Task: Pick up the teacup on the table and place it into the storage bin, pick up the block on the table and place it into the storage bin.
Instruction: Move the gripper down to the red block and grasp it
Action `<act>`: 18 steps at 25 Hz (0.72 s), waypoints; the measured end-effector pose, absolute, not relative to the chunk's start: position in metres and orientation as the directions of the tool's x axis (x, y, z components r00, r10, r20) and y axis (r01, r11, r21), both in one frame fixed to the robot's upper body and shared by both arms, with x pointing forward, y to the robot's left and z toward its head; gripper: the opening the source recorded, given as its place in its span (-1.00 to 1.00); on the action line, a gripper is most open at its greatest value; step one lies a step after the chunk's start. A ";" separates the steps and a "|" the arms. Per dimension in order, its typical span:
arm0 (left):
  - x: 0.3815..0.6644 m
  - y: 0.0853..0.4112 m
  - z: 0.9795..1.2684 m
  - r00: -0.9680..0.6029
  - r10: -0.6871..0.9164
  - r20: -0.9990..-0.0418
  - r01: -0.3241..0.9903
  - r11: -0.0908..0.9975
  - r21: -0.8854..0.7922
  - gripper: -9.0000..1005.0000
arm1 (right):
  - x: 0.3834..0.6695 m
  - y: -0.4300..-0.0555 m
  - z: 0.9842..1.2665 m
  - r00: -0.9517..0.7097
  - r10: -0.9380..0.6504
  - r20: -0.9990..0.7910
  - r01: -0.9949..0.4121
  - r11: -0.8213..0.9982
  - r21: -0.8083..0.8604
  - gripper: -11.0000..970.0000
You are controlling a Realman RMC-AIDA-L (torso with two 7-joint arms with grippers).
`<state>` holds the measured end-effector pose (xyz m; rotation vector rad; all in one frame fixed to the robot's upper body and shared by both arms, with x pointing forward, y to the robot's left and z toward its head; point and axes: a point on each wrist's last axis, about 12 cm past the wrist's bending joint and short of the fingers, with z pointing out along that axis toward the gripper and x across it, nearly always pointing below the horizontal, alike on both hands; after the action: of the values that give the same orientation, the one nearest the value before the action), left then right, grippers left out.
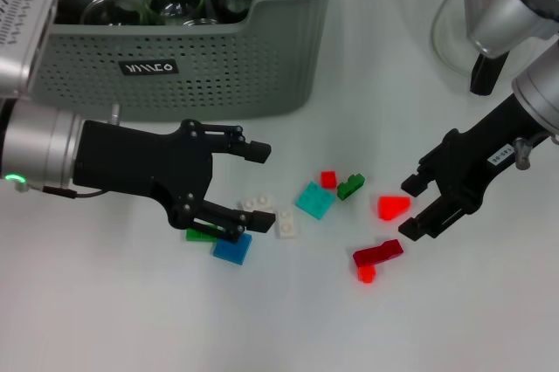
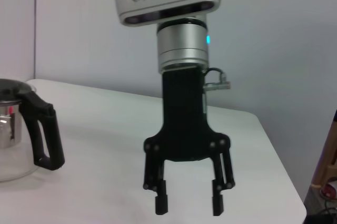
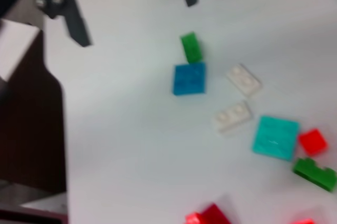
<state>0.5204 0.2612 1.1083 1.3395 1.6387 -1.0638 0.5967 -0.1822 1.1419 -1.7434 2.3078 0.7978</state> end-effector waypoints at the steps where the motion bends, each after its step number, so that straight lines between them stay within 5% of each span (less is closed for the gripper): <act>1: 0.520 0.260 1.108 -0.163 0.358 -0.919 0.985 0.104 -0.135 0.74 | 0.597 -0.182 1.141 -0.315 -0.858 -0.406 -0.929 0.192 0.316 0.58; 18: 0.526 0.259 1.098 -0.148 0.334 -0.931 0.974 0.212 -0.078 0.76 | 0.603 -0.157 1.127 -0.217 -0.922 -0.320 -0.971 0.172 0.165 0.54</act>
<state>0.5256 0.2586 1.0982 1.2506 1.6413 -0.9533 0.6030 -0.1566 1.1268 -1.8658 2.2883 0.5034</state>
